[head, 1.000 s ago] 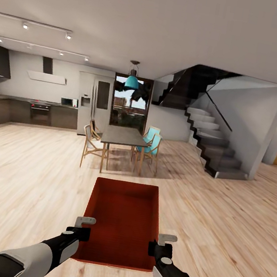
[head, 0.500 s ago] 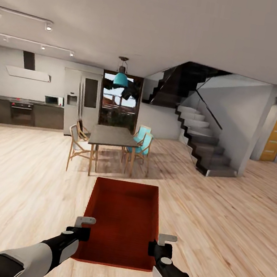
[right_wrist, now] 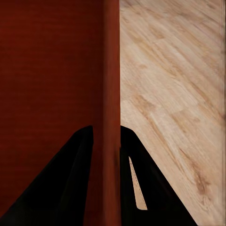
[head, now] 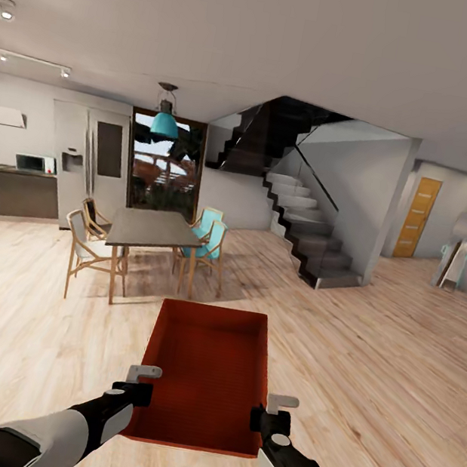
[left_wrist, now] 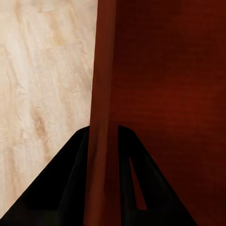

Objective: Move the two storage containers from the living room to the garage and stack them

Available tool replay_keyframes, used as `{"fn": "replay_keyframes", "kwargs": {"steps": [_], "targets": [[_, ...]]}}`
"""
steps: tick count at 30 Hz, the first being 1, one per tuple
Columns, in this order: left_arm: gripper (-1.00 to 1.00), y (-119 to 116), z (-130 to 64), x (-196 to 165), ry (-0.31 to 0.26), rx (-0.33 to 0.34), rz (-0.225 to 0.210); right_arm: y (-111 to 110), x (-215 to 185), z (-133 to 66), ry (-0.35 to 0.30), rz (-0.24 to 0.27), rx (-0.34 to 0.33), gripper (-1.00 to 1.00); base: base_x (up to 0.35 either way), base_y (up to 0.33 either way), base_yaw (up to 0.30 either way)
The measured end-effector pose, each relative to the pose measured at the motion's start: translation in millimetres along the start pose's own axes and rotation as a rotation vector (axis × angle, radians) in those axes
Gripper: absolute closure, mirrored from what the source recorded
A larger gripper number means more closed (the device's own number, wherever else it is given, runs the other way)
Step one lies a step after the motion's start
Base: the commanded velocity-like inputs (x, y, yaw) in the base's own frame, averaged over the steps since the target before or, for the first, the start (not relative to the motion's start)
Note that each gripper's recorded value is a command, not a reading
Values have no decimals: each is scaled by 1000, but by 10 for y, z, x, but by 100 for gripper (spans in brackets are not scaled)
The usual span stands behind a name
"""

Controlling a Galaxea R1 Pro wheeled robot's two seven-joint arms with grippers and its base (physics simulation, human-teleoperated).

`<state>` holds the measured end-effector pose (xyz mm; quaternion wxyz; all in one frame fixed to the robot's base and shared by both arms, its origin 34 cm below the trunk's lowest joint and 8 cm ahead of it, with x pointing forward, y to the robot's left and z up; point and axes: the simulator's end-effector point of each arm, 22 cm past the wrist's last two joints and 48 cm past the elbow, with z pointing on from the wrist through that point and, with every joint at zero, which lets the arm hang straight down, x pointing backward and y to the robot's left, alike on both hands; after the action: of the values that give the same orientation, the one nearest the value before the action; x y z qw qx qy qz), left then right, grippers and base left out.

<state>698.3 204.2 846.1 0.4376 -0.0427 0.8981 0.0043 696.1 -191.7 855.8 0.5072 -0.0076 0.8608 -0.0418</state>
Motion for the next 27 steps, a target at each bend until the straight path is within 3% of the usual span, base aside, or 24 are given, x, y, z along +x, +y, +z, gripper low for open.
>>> {"fn": "replay_keyframes", "kwargs": {"steps": [6, 27], "targets": [[100, 2, 0, 5, 3, 0, 0, 2, 6, 0, 3, 0, -1, 100, 323, 112, -235], [100, 2, 0, 9, 4, -1, 0, 2, 6, 1, 4, -1, -1, 100, 324, 86, -15]]}}
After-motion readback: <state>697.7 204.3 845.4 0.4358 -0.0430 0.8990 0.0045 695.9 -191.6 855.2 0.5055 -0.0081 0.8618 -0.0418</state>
